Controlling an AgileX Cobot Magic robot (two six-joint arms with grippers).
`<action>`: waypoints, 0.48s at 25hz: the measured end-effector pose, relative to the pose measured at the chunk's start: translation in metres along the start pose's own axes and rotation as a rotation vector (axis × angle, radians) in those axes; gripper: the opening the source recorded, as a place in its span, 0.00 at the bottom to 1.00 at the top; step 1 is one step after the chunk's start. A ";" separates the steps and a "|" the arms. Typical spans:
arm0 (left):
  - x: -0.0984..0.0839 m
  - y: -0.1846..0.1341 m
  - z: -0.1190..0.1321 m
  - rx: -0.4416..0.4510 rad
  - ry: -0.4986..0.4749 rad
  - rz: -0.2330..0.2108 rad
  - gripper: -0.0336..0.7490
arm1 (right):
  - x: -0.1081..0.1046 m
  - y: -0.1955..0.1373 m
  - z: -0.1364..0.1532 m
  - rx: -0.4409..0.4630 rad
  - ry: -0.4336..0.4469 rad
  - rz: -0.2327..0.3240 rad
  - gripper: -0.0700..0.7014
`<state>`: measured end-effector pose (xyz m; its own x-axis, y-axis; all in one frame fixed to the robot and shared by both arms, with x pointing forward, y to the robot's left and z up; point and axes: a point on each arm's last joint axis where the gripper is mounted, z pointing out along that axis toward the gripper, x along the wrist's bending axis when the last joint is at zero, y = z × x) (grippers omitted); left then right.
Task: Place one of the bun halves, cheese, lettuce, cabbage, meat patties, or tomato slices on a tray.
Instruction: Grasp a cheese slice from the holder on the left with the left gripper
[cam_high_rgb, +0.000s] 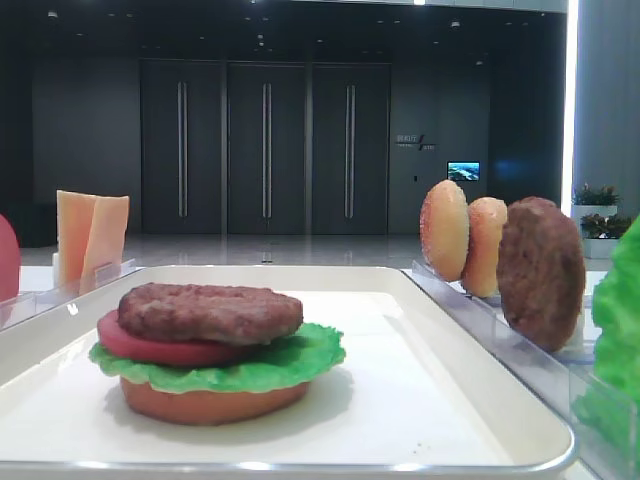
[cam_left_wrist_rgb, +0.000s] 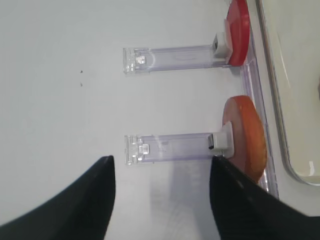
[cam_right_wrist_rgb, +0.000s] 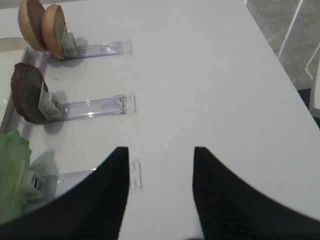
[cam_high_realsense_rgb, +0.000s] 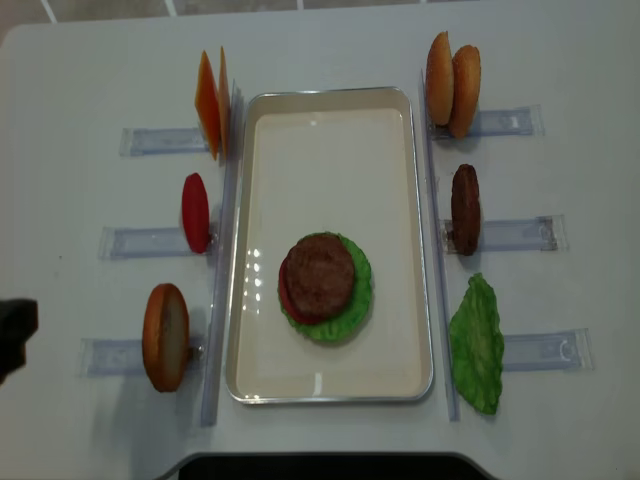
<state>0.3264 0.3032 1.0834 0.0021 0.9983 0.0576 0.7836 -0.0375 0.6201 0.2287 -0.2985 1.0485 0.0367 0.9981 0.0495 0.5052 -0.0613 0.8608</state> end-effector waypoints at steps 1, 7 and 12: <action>-0.001 0.012 0.006 0.034 0.001 0.001 0.62 | 0.000 0.000 0.000 0.000 0.000 0.000 0.47; -0.005 0.084 0.041 0.154 0.003 0.005 0.62 | 0.000 0.000 0.000 0.000 0.000 0.000 0.47; -0.010 0.135 0.083 0.221 0.004 0.009 0.62 | 0.000 0.000 0.000 0.000 0.000 0.000 0.47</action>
<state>0.4836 0.2922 1.1014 0.0078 0.9978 0.0654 0.9008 -0.0354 0.4328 0.2287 -0.2985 1.0485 0.0367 0.9981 0.0495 0.5052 -0.0613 0.8608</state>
